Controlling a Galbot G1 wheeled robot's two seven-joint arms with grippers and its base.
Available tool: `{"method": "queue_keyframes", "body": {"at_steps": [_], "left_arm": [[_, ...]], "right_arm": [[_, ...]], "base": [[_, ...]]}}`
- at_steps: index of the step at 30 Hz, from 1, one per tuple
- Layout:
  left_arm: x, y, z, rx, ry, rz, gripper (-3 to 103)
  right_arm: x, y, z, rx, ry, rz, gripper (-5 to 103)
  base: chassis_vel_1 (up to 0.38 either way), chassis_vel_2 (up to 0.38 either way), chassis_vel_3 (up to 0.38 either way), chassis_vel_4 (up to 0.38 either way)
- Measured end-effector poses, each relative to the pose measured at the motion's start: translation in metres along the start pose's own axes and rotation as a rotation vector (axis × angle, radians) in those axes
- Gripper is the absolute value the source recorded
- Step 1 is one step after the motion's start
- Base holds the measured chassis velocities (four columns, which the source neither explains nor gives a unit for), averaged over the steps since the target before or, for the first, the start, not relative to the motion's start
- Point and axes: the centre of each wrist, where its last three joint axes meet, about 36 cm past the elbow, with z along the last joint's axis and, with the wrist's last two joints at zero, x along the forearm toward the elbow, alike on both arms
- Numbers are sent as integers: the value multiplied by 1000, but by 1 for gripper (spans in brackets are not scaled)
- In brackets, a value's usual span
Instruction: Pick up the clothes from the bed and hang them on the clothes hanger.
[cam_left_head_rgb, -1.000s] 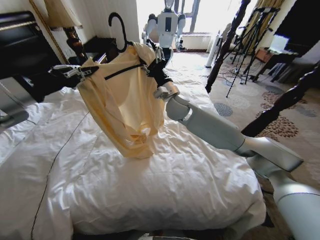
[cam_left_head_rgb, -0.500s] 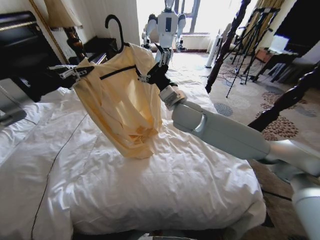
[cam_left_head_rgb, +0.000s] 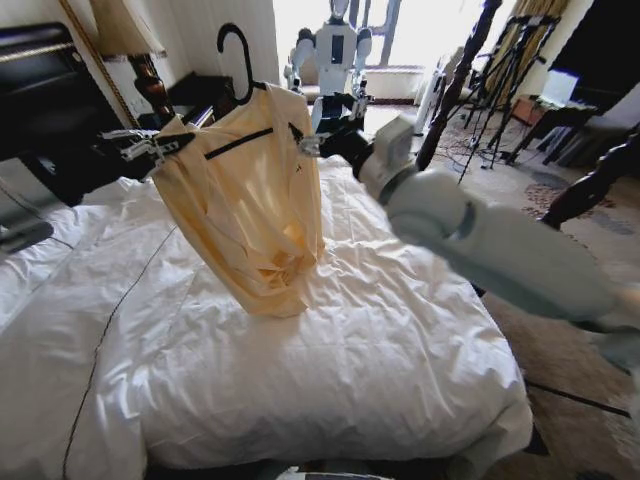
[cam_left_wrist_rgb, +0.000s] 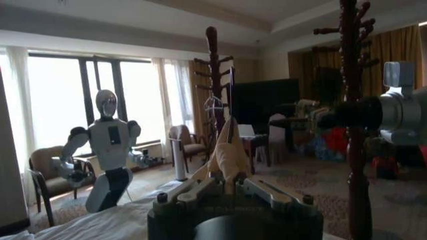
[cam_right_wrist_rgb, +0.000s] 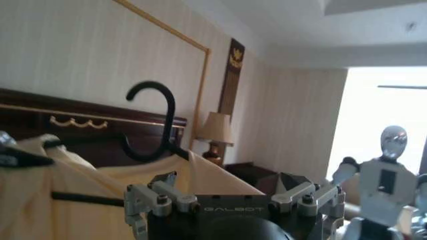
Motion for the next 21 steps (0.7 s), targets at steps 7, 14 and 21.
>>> {"method": "queue_keyframes", "body": {"at_steps": [7, 14, 21], "left_arm": [[2, 0, 5, -23, -3, 29, 4], [4, 2, 8, -67, -21, 62, 4], [5, 0, 10, -74, -29, 85, 4]], "right_arm": [[21, -32, -47, -106, 12, -117, 100], [20, -116, -80, -157, 110, -239, 100], [3, -191, -71, -165, 234, -363, 100]], "base": [[0, 0, 0, 0], [0, 0, 0, 0], [0, 0, 0, 0]]}}
